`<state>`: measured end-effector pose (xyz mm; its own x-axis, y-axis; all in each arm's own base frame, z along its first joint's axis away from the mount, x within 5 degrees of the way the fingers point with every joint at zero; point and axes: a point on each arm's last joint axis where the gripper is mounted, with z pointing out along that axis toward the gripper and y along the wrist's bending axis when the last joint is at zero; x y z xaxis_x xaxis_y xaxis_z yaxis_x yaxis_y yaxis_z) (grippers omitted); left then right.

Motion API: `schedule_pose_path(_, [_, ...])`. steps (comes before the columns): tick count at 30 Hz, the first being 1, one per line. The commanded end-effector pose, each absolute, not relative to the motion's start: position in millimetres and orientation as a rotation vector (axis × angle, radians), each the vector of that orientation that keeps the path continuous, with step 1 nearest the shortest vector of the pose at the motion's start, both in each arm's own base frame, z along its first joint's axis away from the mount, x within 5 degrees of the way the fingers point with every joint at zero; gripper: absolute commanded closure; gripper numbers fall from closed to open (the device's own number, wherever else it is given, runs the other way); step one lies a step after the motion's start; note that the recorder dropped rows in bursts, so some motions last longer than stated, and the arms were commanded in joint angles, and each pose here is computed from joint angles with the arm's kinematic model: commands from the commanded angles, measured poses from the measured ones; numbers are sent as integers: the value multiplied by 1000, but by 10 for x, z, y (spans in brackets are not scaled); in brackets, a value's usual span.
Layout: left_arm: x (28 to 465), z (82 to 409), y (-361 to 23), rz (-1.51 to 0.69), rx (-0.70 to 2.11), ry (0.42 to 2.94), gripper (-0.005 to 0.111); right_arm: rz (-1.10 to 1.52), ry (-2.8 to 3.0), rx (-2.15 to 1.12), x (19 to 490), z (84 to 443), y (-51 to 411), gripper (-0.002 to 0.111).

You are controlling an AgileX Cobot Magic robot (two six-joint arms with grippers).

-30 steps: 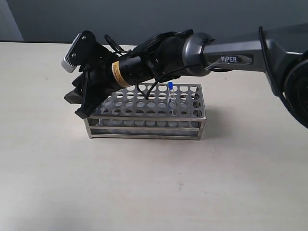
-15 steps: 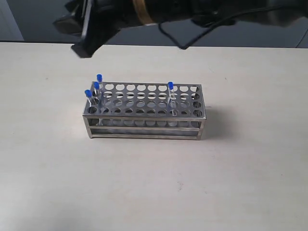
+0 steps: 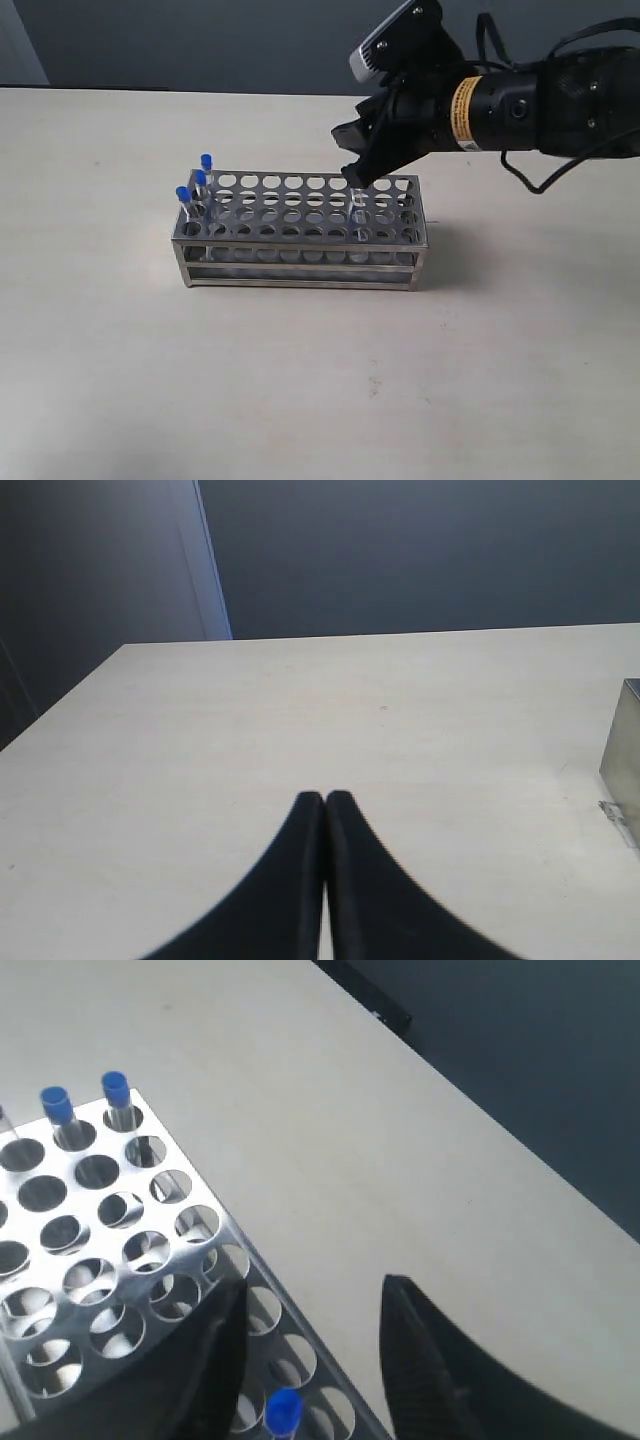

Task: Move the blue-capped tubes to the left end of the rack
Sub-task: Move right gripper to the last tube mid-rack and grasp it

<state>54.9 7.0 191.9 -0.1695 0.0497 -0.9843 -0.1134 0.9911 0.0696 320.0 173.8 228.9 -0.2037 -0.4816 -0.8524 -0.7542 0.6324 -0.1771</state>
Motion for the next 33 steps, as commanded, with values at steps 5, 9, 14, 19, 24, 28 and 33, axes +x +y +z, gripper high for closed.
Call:
schedule_pose_path(5, [550, 1914, 66, 136, -44, 1725, 106, 339, 1910, -973, 3369, 1869, 1780, 66])
schedule_pose_path(9, [550, 1914, 66, 136, -44, 1725, 106, 327, 1921, -944, 3471, 1836, 1806, 66])
schedule_pose_path(14, [550, 1914, 66, 136, -44, 1725, 106, 300, 1940, -917, 3508, 1850, 1791, 60])
schedule_pose_path(19, [550, 1914, 66, 136, -44, 1725, 106, 256, 1997, -812, 3581, 1894, 1747, 43])
schedule_pose_path(24, [550, 1914, 66, 136, -44, 1725, 106, 306, 2008, -785, 3561, 1846, 1769, 43])
schedule_pose_path(28, [550, 1914, 66, 136, -44, 1725, 106, 386, 2005, -784, 3535, 1724, 1814, 43])
schedule_pose_path(33, [550, 1914, 66, 136, -44, 1725, 106, 415, 2032, -794, 3546, 1551, 1840, 43])
